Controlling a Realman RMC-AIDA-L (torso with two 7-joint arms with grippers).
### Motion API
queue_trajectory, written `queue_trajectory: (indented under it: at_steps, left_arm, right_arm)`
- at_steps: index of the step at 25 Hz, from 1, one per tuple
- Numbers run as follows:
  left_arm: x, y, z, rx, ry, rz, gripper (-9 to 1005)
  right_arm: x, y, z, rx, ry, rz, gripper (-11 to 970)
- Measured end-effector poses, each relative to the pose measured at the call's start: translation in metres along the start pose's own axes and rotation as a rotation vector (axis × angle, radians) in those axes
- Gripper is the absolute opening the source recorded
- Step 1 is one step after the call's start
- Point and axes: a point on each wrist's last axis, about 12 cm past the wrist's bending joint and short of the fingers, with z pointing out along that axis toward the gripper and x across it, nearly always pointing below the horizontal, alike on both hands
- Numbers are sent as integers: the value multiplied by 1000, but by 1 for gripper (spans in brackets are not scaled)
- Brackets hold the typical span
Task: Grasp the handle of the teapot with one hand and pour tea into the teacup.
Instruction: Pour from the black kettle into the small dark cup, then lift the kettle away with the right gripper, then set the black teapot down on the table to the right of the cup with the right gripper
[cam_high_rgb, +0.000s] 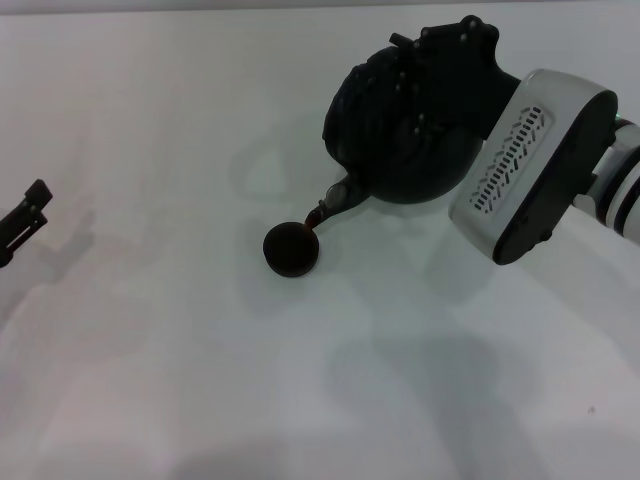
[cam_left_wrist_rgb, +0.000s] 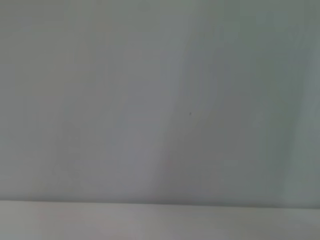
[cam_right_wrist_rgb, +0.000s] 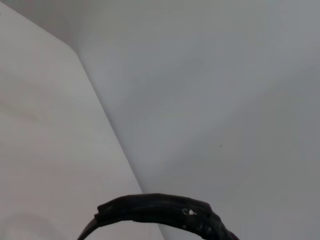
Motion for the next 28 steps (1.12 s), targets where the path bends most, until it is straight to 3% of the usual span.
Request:
queue_trajectory:
  at_steps: [8,21,28]
  left_arm:
    - [0,0,1,1,0,2,872]
    - [-1,0,2,2,-1,5,872]
    - [-2,1,3,3,-1,6,872]
  right_arm:
    - [0,-1,-1,-5,-11,33,108]
    - [12,-17,-18,-6,-109,261,107]
    - [26,-35,-30,71,-107,384,107]
